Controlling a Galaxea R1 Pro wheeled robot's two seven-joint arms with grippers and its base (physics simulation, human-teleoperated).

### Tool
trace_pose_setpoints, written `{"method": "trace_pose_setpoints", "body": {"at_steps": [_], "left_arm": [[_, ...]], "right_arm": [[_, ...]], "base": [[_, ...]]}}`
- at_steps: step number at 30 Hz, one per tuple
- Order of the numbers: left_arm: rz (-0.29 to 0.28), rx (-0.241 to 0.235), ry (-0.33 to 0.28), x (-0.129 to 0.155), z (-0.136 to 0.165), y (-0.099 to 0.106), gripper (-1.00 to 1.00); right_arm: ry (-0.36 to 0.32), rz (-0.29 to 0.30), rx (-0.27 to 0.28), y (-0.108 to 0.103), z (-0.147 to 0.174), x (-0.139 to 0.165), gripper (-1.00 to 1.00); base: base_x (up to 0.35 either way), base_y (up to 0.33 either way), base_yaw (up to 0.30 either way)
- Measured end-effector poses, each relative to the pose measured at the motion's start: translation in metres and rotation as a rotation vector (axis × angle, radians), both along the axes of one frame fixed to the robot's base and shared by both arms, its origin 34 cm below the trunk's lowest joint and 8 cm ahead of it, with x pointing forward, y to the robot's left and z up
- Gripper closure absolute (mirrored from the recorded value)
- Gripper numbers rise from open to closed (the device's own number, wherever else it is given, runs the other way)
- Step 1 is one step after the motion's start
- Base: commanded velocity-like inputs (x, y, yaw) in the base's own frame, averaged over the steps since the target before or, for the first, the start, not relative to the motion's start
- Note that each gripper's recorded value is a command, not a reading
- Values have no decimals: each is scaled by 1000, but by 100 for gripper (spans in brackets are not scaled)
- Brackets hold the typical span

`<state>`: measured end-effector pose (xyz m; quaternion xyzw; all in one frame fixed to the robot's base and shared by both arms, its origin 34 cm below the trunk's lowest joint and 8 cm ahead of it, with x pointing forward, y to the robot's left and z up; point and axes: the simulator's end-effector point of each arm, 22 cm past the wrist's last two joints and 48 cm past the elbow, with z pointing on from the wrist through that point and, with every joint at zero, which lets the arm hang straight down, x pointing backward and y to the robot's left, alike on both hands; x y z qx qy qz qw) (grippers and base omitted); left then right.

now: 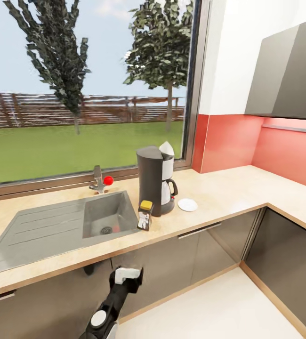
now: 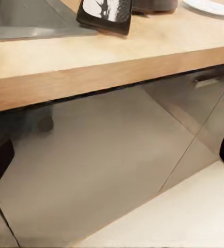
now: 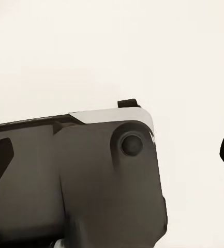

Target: Set up a coffee station on the kitchen countertop: keep the coffee maker on the countertop, move the bottle of coffee from the kitchen shelf to the counter next to the coffee maker, place a paper coffee filter on top of the coffee maker, put the saucer next to the coffee maker with the coffee cup on the saucer, and place the electric kettle next to the coffee maker.

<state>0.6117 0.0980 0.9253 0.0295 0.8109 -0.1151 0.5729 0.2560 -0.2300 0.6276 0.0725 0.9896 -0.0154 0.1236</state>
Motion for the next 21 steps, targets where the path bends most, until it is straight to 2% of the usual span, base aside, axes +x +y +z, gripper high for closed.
{"method": "trace_pose_setpoints", "body": {"at_steps": [5,10,12,13,14,17,18,19,21], "left_arm": [[10,24,57,-50,-39,20,-100],[9,59,124,-85,-71,36,-100],[8,85,173,-103,-93,47,-100],[9,110,223,-118,-113,57,-100],[13,150,321,-148,-151,74,-100],[21,190,448,-192,-195,93,-100],[23,198,471,-200,-202,96,-100],[74,237,580,-239,-233,127,-100],[149,269,698,-284,-259,162,-100]], "right_arm": [[0,0,-1,0,0,0,-100],[-1,1,-1,0,0,1,-100],[-1,3,2,2,0,1,-100],[-1,5,6,4,0,1,-100],[-1,4,9,6,0,1,-100],[0,2,10,6,0,1,-100],[-1,2,10,6,0,1,-100],[-1,4,9,6,0,1,-100],[-1,5,9,6,0,1,-100]], "base": [[-1,0,0],[0,0,0],[0,0,0],[0,0,0],[0,0,0],[0,0,0],[0,0,0],[0,0,0],[0,0,0]]}}
